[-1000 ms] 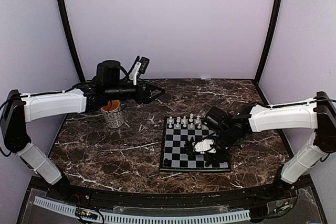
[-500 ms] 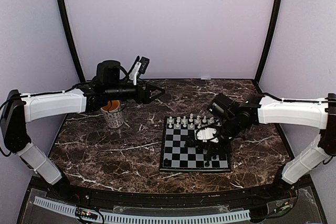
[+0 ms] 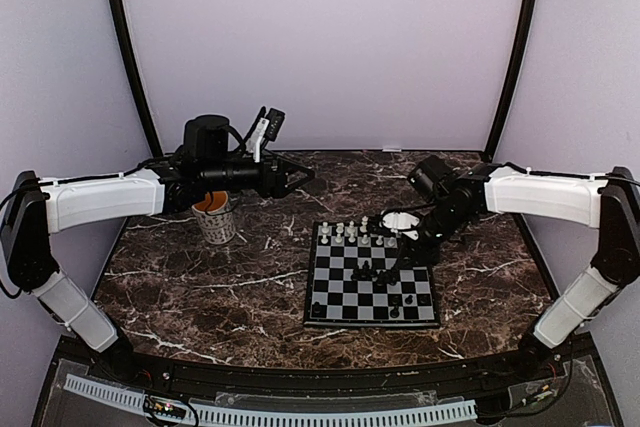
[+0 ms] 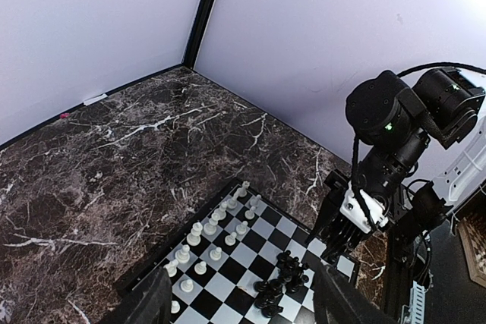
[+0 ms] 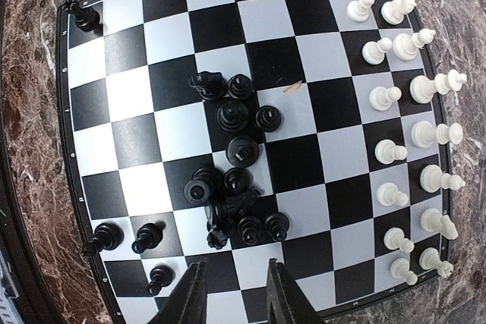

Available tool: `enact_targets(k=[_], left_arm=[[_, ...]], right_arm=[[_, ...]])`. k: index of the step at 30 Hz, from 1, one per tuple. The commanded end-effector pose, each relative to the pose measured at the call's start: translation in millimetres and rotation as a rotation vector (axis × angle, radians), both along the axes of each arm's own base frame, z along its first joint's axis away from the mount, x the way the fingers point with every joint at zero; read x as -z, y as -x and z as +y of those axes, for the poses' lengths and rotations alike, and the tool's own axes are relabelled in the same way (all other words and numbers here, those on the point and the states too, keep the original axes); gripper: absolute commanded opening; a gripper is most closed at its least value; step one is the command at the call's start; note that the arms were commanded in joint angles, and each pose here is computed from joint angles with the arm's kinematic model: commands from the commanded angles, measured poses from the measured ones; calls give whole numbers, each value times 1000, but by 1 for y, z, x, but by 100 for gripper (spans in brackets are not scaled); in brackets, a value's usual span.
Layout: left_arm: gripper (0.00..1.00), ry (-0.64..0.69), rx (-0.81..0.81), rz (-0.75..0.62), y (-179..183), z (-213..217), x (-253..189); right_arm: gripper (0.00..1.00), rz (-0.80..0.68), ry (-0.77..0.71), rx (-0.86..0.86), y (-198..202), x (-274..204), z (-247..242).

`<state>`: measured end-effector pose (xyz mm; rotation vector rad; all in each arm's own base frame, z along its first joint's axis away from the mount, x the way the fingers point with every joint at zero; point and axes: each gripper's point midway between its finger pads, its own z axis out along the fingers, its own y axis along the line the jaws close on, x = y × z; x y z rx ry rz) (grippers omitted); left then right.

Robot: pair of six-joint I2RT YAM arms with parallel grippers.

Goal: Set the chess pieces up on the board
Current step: Pick up the rook from the chessboard.

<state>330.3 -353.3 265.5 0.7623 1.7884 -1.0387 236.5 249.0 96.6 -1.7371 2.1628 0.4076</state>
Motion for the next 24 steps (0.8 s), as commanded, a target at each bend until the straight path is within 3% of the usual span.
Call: enact_targets(k=[1,9,24], left_arm=[[65,33,21,-33,2,-3,-22],[65,30,21,-33,2,-3,-20],[65,22,20,-27,0,-4,-17]], right_arm=[[29,33,-29,-18,4,7,7],[24,69,-13,-46,9,20,8],[26,67,32,-61,8,38,8]])
